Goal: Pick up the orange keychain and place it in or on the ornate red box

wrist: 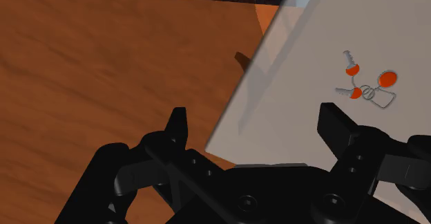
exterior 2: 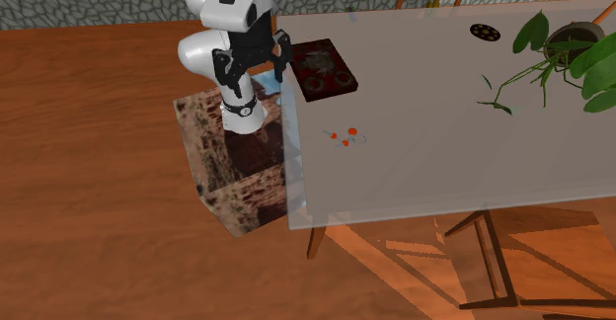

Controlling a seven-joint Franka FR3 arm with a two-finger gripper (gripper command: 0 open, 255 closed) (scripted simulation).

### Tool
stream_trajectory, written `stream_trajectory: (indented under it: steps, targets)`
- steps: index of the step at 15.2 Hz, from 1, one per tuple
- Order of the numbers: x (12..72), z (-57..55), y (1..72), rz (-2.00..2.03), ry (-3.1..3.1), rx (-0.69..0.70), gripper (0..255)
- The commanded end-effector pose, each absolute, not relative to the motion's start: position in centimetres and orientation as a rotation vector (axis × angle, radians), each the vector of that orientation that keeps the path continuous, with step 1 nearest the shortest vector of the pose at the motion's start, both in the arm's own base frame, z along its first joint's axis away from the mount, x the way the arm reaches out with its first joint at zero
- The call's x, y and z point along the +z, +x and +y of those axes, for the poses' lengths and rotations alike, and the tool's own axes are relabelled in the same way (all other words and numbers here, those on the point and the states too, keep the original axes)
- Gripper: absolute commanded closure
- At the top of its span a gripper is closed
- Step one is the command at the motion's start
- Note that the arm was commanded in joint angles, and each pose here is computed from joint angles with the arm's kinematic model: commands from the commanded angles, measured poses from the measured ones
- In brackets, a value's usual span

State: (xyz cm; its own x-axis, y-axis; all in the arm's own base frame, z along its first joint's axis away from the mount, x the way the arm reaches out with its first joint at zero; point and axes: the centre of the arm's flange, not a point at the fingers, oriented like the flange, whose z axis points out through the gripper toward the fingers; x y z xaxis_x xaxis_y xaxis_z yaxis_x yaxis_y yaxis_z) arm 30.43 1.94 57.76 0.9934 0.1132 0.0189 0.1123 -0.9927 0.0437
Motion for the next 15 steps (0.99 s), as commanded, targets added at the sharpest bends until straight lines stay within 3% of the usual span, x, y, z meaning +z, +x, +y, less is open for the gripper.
stream_trajectory:
  steps: [1, 15]
  targets:
    - [57.8, 1.9, 30.4, 0.175, 3.094, 0.033, 0]
    - [43.4, 12.8, 30.8, 0.533, 3.103, 0.007, 0]
